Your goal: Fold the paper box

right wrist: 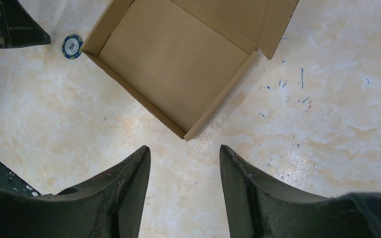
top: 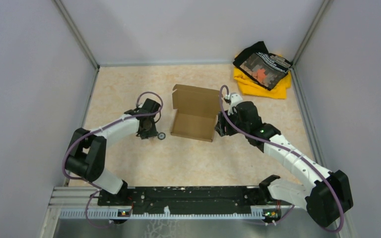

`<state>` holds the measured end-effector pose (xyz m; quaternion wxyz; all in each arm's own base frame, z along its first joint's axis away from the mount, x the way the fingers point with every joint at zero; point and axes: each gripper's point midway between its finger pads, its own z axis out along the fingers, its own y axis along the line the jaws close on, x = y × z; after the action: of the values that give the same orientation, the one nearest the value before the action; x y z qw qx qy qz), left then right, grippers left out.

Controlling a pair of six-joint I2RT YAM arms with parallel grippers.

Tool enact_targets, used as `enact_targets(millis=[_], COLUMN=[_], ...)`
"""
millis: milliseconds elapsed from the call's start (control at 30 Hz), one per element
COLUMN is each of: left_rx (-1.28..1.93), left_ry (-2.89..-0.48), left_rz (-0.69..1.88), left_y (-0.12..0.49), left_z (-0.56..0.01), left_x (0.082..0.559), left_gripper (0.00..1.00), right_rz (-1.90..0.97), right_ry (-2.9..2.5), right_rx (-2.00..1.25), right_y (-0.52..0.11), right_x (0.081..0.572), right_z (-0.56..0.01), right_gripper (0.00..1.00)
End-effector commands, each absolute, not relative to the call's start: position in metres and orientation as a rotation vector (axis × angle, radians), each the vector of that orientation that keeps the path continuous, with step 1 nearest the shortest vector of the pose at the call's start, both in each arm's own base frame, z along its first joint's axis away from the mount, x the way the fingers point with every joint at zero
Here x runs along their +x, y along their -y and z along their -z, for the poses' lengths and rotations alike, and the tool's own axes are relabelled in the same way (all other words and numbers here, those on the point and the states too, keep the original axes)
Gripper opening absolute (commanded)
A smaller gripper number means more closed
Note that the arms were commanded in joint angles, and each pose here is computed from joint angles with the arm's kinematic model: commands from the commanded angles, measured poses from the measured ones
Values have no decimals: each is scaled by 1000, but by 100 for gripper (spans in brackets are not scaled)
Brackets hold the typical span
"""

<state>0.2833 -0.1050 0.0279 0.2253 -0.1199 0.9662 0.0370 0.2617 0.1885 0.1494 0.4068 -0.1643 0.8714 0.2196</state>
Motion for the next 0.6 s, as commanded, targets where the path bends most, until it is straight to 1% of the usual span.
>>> enact_targets(millis=[0, 333, 567], left_rx=[-312, -239, -195], left_ry=[-2631, -2670, -2670], left_rz=[-67, 29, 29], left_y=[112, 138, 156], left_z=[-45, -42, -40], left_x=[294, 286, 289], left_gripper=[38, 57, 62], right_rz=[-572, -579, -579], right_ry=[-2132, -2139, -2139], right_rx=[-417, -421, -424], right_y=[-193, -195, -196], right_x=[266, 268, 269], right_z=[-166, -163, -163], right_gripper=[53, 53, 53])
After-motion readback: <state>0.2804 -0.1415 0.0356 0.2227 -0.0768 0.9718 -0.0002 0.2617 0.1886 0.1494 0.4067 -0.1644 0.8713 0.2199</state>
